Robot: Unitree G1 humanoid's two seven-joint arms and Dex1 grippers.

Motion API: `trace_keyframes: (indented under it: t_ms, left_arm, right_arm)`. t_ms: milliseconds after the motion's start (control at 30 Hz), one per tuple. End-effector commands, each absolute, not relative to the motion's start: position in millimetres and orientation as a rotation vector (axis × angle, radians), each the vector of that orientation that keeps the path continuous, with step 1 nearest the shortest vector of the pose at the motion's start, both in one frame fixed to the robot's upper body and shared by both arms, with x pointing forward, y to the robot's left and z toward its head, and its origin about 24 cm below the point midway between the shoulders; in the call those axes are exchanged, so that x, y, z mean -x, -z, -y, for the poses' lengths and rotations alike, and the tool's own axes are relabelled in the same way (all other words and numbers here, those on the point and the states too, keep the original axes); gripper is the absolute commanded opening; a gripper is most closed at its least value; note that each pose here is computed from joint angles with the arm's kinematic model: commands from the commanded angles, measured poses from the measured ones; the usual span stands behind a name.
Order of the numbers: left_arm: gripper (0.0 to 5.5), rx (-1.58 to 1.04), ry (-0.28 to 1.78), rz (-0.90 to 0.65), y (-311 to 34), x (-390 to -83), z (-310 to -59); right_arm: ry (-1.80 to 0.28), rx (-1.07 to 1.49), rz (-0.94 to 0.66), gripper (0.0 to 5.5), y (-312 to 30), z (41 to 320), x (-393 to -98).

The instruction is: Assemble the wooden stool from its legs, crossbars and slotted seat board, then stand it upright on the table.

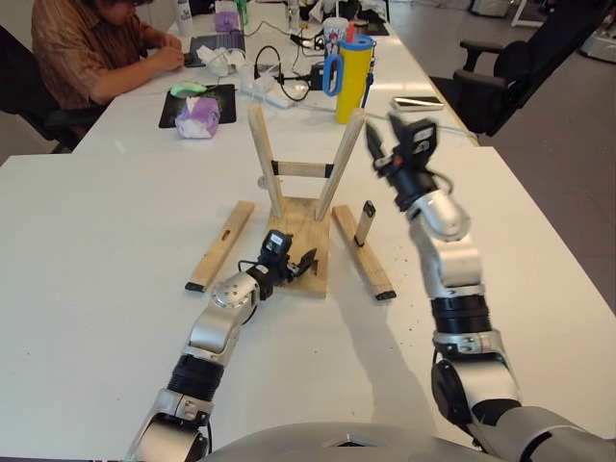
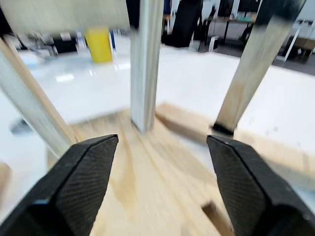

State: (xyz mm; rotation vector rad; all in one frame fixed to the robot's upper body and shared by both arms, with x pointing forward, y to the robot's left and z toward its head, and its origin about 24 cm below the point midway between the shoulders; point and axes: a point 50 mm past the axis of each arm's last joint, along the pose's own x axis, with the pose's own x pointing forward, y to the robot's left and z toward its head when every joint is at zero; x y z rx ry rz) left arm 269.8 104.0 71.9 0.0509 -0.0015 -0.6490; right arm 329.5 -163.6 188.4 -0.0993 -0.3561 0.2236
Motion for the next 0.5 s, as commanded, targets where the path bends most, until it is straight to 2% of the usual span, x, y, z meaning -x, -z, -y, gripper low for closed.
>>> trace_keyframes:
  t_ms: [33,133,233,400,467,500]
  left_arm:
    - [3.34,-0.13,0.66,0.14,-103,-253,-137]
    - [3.34,-0.282,0.761,0.145,-113,-235,-157]
    - [3.34,-0.477,0.918,0.059,-104,-216,-175]
    - [3.34,-0.677,1.057,-0.039,-82,-205,-194]
    - [3.34,-0.76,1.039,-0.054,-74,-212,-201]
    - [3.34,-0.821,1.027,-0.068,-67,-217,-205]
  right_arm:
    - [-0.133,0.157,0.127,1.98,-153,205,-317]
    - [-0.144,0.166,-0.12,2.19,-108,224,-294]
    - [-0.229,0.093,-0.303,2.62,-81,224,-270]
    - [-0.338,0.057,-0.41,3.34,-72,213,-254]
    - [-0.363,0.036,-0.419,3.71,-72,207,-255]
    - [-0.392,0.035,-0.436,3.71,-71,201,-254]
